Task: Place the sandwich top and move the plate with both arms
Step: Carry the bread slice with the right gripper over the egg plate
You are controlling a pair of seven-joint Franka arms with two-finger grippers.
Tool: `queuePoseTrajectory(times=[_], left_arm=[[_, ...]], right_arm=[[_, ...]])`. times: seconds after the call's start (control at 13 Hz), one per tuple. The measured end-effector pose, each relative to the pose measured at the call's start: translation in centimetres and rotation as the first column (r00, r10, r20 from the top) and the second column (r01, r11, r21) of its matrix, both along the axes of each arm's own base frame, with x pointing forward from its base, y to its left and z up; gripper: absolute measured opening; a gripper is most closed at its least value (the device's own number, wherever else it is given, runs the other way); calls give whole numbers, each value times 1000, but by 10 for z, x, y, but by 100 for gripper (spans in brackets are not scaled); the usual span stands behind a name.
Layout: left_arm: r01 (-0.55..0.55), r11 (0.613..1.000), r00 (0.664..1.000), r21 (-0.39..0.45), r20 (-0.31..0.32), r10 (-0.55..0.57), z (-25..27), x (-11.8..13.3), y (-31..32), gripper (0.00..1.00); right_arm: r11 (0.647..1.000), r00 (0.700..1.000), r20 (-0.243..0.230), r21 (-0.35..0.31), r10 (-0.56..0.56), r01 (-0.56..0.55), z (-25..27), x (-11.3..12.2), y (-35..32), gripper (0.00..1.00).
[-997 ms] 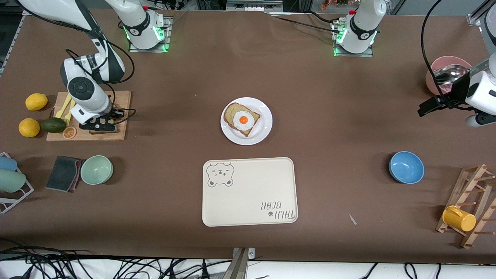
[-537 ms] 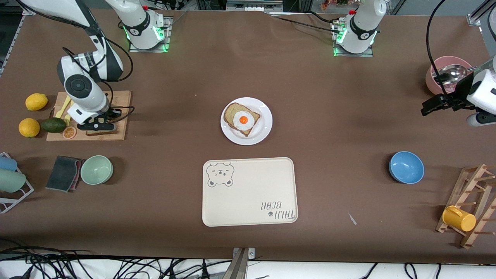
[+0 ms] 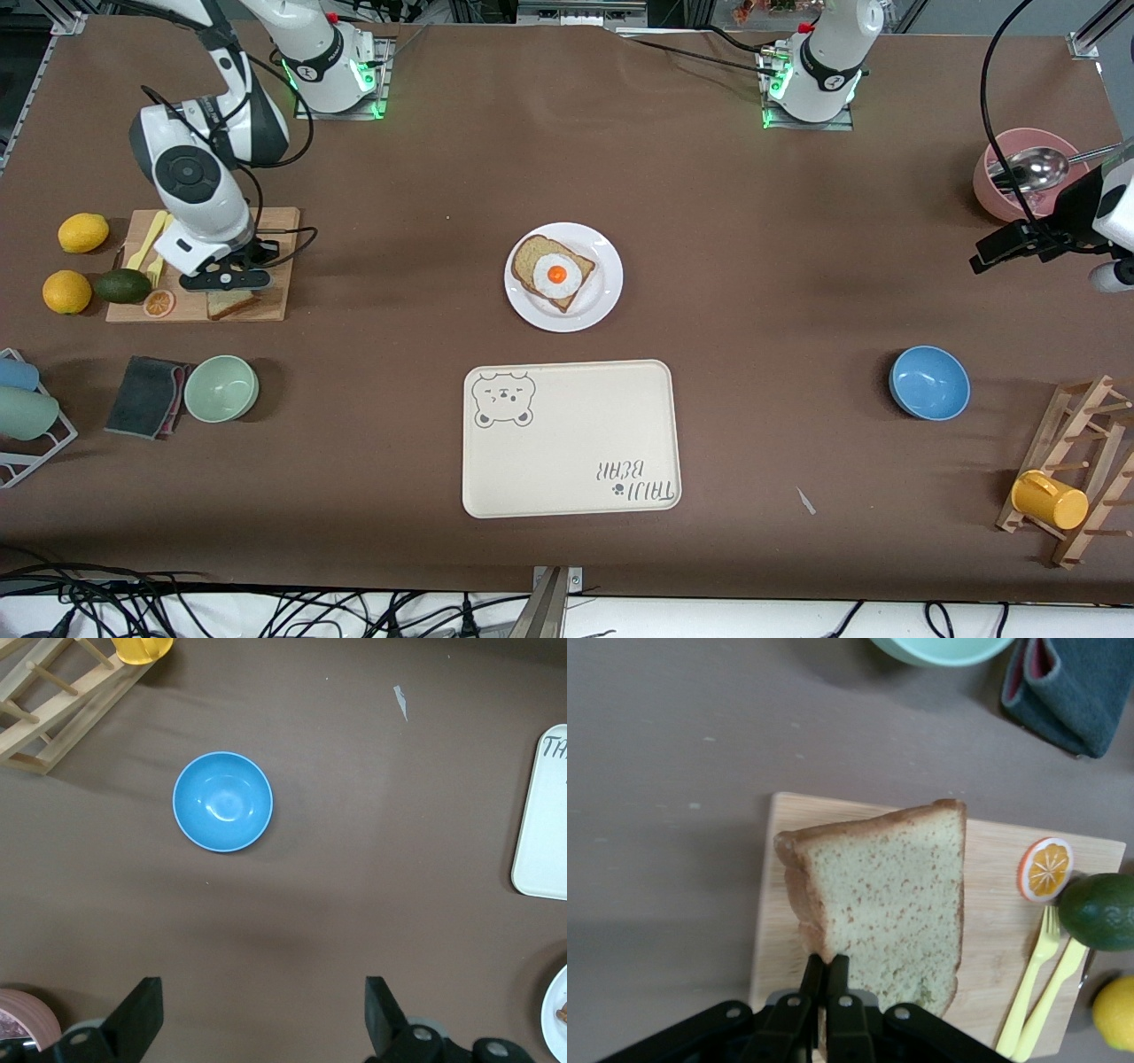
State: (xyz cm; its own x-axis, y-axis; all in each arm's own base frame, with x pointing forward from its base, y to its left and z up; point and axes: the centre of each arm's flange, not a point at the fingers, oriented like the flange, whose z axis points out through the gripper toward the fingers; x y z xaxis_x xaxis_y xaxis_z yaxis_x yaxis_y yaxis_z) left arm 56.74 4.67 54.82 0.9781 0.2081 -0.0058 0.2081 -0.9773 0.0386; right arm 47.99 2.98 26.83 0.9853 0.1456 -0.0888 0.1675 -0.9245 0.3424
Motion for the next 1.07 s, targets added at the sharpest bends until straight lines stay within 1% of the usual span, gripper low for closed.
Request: queuePoseTrajectory(times=[0.15,0.31,0.38,0.46,0.61,0.69,0.77,0.84,0.92,1.07], left_arm=[[1,1000,1000,0,0,-1,0,0,0,100],[2,1000,1000,0,0,-2,0,0,-1,100],[2,1000,1000,0,0,-2,0,0,-1,100],[3,1000,1000,0,0,-3,0,0,-1,100],[3,1000,1000,0,1,-3,0,0,-1,100],[3,1000,1000,0,1,-3,0,0,-1,100],[4,1000,1000,0,1,-4,0,0,-2,100],[6,1000,1000,0,1,-6,0,1,-3,100],[9,1000,1000,0,1,-9,0,1,-5,100],[15,1000,1000,0,0,-15,0,1,-8,100]], right_arm=[[1000,999,47,3,-23,22,6,-3,46,4],[997,994,86,38,-73,70,13,-7,93,4],[992,989,93,63,-115,109,19,-9,119,4],[986,984,89,80,-157,150,28,-10,148,4],[974,972,93,82,-217,210,54,-10,210,4],[968,964,106,83,-245,237,67,-10,241,4],[956,951,118,101,-287,276,77,-12,274,4],[938,935,122,139,-334,317,84,-13,307,4],[920,923,112,184,-369,346,90,-13,339,4],[900,915,94,244,-393,362,97,-14,394,4]])
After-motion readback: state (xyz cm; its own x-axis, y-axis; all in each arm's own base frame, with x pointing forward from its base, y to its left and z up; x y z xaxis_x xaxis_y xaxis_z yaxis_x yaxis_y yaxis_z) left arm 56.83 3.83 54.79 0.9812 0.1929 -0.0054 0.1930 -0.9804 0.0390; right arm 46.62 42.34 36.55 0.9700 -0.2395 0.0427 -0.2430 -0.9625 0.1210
